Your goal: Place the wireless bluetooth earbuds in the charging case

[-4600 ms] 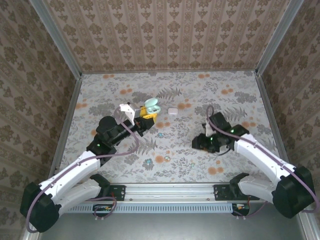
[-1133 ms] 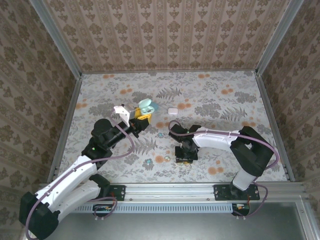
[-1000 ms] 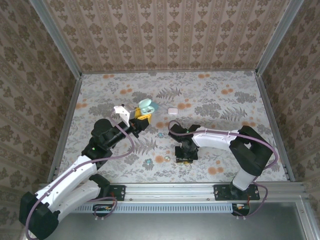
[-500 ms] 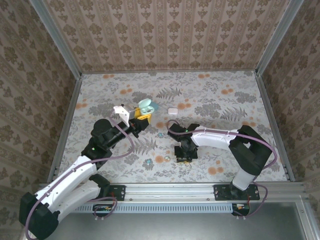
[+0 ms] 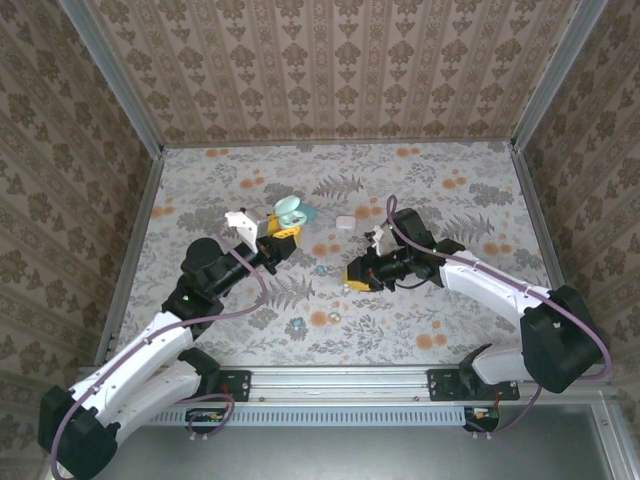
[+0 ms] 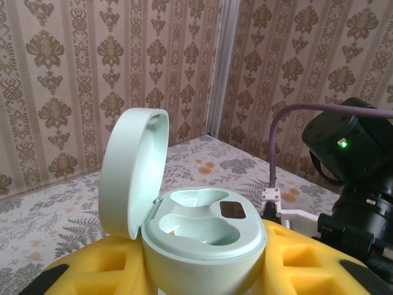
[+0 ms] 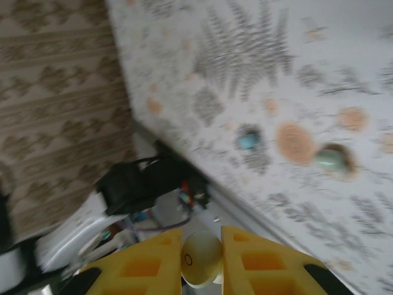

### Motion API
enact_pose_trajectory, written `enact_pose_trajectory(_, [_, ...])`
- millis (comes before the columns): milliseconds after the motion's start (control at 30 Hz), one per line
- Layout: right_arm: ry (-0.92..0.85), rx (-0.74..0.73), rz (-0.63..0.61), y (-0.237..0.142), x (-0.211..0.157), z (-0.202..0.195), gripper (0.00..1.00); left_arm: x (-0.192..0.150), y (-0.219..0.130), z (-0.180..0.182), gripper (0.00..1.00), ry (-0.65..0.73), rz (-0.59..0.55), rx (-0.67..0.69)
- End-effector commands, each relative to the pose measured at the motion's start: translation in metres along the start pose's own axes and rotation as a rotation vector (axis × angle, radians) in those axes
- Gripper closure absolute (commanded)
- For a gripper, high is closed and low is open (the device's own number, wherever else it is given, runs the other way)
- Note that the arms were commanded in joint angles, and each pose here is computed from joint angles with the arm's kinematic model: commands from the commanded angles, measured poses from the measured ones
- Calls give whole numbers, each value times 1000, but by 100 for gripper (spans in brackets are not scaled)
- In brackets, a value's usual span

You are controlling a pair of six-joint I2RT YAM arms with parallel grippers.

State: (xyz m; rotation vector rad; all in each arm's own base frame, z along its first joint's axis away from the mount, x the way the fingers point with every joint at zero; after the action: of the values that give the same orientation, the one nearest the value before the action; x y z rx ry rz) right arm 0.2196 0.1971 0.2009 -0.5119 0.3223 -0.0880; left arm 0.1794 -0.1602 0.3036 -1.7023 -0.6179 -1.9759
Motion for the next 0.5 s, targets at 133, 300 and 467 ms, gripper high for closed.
enact_pose_trajectory(133, [-38,179,165,-13,-1,29,79,6,-5,1,81,19,-17,6])
enact_pose_trajectory(300, [-131,200,85,-35,-7,56,79,1,-2,-3,81,20,-34,-46])
enact_pose_trajectory(467, [-191,246,29,-60,-16,85,79,-2,10,-8,81,49,-27,-139])
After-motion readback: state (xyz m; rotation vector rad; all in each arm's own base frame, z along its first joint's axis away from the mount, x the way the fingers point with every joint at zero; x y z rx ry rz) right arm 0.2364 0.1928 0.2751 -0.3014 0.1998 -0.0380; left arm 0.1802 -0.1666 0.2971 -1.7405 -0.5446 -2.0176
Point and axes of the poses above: each hand's point on the last joint's axis, 136 mm out from that joint toward the fingers, its own y axis out along the fingers, its own z axis along the line the jaws close on, x = y × z, the point moved 9 cm from there along -y, back along the fingers, and after that the axes turned 15 degrees about y, right-handed, at the moved point
